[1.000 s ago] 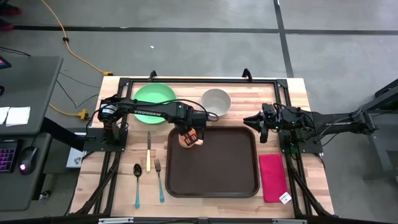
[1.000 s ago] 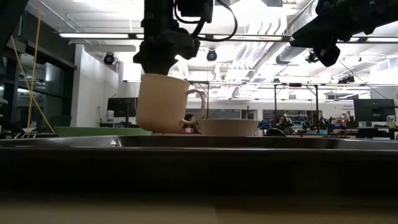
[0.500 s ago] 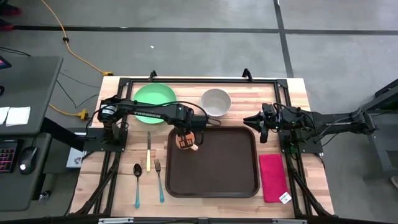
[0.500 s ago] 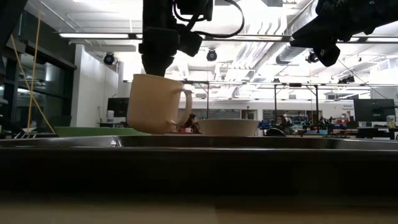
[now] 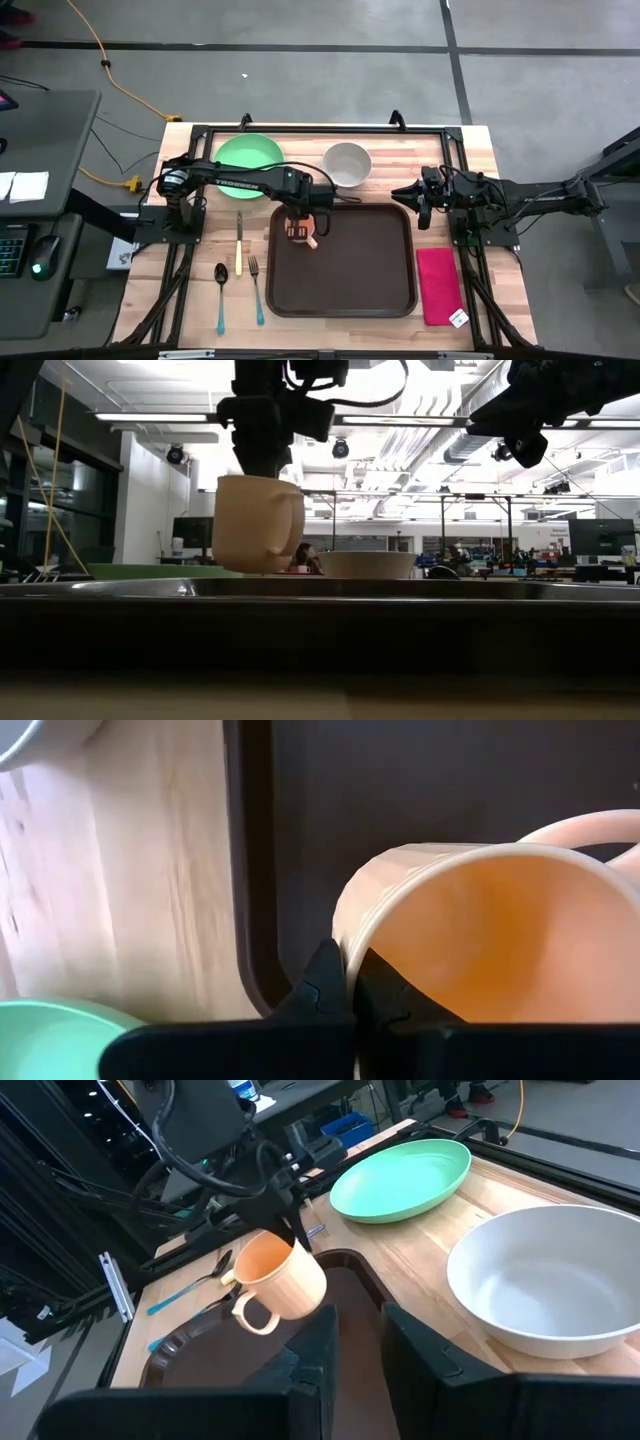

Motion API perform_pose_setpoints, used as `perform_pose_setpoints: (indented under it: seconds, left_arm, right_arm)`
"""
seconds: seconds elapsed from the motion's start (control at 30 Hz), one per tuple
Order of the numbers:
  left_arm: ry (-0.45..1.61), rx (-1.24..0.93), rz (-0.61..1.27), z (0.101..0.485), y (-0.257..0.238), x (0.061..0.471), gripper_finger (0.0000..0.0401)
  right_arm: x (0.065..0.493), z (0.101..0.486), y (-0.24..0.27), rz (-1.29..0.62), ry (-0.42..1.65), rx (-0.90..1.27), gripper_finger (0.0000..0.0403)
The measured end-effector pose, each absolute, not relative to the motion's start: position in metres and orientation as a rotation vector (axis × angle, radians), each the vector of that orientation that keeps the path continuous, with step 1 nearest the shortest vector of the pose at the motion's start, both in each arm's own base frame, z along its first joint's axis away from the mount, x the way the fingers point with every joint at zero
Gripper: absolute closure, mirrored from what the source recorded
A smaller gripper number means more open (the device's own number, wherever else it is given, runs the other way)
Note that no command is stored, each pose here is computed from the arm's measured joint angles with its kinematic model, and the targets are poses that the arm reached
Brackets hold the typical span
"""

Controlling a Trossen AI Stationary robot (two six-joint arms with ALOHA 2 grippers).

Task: Set up tray
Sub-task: Put the yellow mug on the brown tray

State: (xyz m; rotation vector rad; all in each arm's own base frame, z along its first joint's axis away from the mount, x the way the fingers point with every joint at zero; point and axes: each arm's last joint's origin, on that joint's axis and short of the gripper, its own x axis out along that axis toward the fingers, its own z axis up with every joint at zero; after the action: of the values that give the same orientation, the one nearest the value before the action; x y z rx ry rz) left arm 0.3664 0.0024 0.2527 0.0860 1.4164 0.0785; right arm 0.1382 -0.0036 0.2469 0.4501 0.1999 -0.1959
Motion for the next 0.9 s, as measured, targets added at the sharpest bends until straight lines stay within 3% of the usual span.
perform_pose_setpoints:
  seconds: [0.57, 0.9]
  left_arm:
    - [1.424, 0.184, -0.034, 0.2526, 0.0015, 0.366, 0.0383]
    - [1.406, 0.372, -0.192, 0.2528, 0.0022, 0.3672, 0.0383]
  right_arm:
    - [0.1376, 0.2444, -0.0036, -0.201, 0.227, 0.448, 0.0345]
    - [0.1375, 0.2444, -0.0036, -0.205, 0.224, 0.477, 0.0346]
